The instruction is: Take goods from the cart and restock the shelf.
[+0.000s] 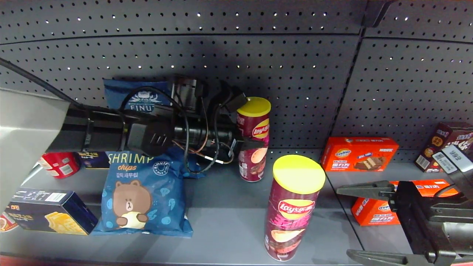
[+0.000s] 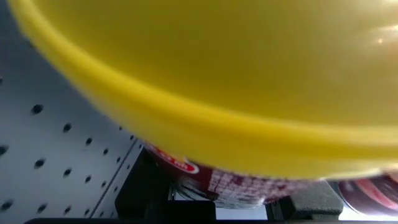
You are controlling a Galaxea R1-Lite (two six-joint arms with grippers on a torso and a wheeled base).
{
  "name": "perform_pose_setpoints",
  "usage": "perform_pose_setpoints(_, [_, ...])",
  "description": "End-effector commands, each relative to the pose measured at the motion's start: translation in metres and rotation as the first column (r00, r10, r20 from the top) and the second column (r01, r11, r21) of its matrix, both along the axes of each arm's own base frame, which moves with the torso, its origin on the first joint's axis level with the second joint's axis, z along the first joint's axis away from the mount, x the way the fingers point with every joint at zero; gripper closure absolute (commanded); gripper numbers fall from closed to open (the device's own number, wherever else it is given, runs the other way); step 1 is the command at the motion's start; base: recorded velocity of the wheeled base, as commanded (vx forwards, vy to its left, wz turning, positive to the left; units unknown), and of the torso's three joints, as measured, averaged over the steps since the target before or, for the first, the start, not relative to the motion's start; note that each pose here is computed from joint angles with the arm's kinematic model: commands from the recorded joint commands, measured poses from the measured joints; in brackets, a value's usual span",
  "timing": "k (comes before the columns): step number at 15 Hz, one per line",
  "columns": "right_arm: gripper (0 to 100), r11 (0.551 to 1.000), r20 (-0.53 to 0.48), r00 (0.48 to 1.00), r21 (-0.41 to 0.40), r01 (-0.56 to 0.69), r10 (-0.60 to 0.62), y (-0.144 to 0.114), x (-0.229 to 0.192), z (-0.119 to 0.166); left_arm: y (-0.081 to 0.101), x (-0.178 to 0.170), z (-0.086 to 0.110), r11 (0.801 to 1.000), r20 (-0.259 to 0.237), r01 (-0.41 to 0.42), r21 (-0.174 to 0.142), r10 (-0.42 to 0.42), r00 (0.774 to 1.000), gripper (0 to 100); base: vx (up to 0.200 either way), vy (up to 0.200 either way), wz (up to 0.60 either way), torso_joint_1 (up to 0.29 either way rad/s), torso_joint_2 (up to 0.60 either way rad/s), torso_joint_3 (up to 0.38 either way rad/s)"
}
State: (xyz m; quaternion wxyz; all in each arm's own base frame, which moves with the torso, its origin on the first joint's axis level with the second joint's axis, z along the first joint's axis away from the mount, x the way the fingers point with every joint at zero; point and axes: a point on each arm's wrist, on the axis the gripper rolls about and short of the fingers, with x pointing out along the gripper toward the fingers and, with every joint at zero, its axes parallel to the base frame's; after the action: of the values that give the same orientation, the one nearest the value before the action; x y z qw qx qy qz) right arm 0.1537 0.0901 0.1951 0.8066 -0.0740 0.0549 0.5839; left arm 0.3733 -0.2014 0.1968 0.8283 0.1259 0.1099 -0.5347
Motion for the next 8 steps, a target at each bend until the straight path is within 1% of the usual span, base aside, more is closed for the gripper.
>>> perform_pose_setpoints(1, [0, 1.000, -0.001, 1.000, -0.001, -0.001, 0.001, 0.0004, 0.0008, -0.0001, -0.0082, 0.0064, -0.0122, 1.000, -0.019, 0.011, 0.009, -0.010, 1.000, 100, 0.000, 0.000, 0.00, 0.000, 0.00, 0.000])
perform_pose_setpoints(3, [0, 1.000, 0.000, 1.000, 0.000, -0.001, 0.001, 0.0005, 0.0009, 0.0003, -0.0148, 0.0074, -0.0155, 1.000, -0.021, 0.023, 0.010, -0.023, 1.000, 100, 0.000, 0.000, 0.00, 0.000, 0.00, 0.000])
perform_pose_setpoints(8, [0, 1.000, -0.001, 1.000, -0.001, -0.001, 0.001, 0.0004, 0.0008, -0.0001, -0.0180, 0.0106, -0.0194, 1.000, -0.023, 0.026, 0.012, -0.026, 0.999, 100, 0.000, 0.000, 0.00, 0.000, 0.00, 0.000])
